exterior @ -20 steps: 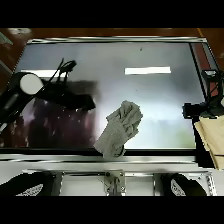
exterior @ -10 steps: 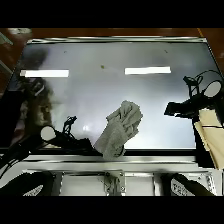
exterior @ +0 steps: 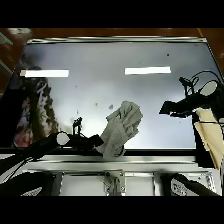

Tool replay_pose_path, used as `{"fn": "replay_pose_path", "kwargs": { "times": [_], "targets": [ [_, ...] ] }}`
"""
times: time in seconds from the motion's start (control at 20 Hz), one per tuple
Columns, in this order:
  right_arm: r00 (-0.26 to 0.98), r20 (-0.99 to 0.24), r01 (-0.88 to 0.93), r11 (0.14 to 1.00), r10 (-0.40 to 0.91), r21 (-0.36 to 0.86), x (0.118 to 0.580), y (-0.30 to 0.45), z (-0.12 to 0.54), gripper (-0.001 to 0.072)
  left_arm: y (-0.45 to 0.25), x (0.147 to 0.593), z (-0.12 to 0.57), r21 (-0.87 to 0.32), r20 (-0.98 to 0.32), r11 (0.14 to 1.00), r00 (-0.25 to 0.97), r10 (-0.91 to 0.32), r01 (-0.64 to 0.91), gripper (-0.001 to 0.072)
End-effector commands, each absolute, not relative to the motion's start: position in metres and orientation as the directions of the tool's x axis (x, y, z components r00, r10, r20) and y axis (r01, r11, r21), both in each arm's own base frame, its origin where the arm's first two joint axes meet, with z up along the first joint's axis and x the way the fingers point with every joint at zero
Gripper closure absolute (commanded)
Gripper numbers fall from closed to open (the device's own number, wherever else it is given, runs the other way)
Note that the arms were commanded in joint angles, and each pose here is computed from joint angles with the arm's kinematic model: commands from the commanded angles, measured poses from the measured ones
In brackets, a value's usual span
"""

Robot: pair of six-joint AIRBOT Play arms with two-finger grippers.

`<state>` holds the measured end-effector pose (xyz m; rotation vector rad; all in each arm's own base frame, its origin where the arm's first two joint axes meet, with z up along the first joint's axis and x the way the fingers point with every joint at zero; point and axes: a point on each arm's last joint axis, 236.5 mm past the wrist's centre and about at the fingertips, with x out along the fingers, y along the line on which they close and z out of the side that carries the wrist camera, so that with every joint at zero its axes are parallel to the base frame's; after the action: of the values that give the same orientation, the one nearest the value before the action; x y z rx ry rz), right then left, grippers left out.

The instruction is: Fold the shirts.

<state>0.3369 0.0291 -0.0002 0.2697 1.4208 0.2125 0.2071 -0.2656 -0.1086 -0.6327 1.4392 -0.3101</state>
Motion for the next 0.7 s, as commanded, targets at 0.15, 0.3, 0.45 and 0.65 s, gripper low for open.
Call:
{"fn": "replay_pose_path", "kwargs": {
  "times": [0.15, 0.3, 0.45, 0.65],
  "targets": [
    [0.172, -0.911, -0.009, 0.925, 0.375, 0.379, 0.357, 0.065, -0.007, 0.0037, -0.293, 0.24, -0.092, -0.619, -0.781, 0.774, 0.215, -0.587, -0.133, 0.0622],
    [0.118, -0.885, 0.002, 0.891, 0.451, 0.454, 0.364, 0.101, -0.034, 0.0037, -0.296, 0.245, -0.074, -0.639, -0.754, 0.766, 0.245, -0.609, -0.065, 0.0676],
    [0.064, -0.857, 0.058, 0.855, 0.511, 0.515, 0.369, 0.125, -0.066, 0.0037, -0.297, 0.243, -0.057, -0.657, -0.735, 0.753, 0.252, -0.63, -0.034, 0.0677],
    [-0.013, -0.84, 0.131, 0.834, 0.542, 0.536, 0.364, 0.134, -0.102, 0.0037, -0.298, 0.241, -0.04, -0.676, -0.712, 0.737, 0.263, -0.651, -0.004, 0.0677]
  ]
}}
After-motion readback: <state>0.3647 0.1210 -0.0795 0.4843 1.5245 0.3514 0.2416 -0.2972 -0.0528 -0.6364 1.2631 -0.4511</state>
